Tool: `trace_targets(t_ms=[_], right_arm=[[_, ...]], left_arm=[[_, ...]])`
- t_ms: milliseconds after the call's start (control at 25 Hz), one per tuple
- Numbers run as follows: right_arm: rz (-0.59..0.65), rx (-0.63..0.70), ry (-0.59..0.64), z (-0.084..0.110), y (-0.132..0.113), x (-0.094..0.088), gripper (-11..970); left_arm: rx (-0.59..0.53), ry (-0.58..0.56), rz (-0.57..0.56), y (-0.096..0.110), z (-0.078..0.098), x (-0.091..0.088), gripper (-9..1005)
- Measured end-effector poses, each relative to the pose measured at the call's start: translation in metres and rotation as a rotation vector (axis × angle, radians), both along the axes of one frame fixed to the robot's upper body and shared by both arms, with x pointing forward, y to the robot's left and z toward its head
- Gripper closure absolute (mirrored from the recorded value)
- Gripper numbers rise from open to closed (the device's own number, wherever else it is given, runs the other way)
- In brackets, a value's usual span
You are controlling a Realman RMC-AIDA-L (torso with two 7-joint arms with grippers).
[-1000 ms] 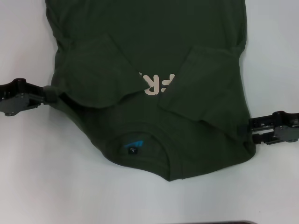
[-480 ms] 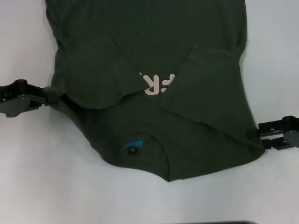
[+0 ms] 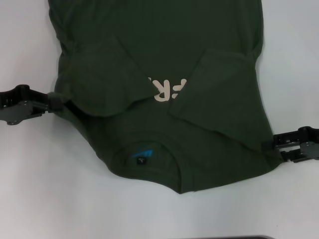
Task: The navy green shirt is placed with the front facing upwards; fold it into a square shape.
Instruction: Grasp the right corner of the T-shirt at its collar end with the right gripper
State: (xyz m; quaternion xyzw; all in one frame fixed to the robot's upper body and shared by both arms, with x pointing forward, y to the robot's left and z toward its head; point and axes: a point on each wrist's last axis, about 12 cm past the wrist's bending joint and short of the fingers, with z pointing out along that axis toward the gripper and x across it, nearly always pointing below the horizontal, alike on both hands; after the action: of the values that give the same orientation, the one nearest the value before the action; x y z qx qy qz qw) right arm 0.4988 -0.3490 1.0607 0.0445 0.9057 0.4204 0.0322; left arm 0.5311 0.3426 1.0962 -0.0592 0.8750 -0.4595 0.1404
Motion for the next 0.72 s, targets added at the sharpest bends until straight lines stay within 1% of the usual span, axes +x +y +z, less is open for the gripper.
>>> trace_targets(t_ms=[640,720], right_arm=[[0.007,0.026,-0.027,-0.0002,0.0096,0.0039,157],[0.008,0.026,-0.028,-0.0004,0.0100,0.0040,186]], left_arm=[[-0.003,0.003,-0.004,0.0004,0.0001,-0.0012,960],[-0.003,0.002,-0.005,0.0000,0.0004,-0.0008,960]])
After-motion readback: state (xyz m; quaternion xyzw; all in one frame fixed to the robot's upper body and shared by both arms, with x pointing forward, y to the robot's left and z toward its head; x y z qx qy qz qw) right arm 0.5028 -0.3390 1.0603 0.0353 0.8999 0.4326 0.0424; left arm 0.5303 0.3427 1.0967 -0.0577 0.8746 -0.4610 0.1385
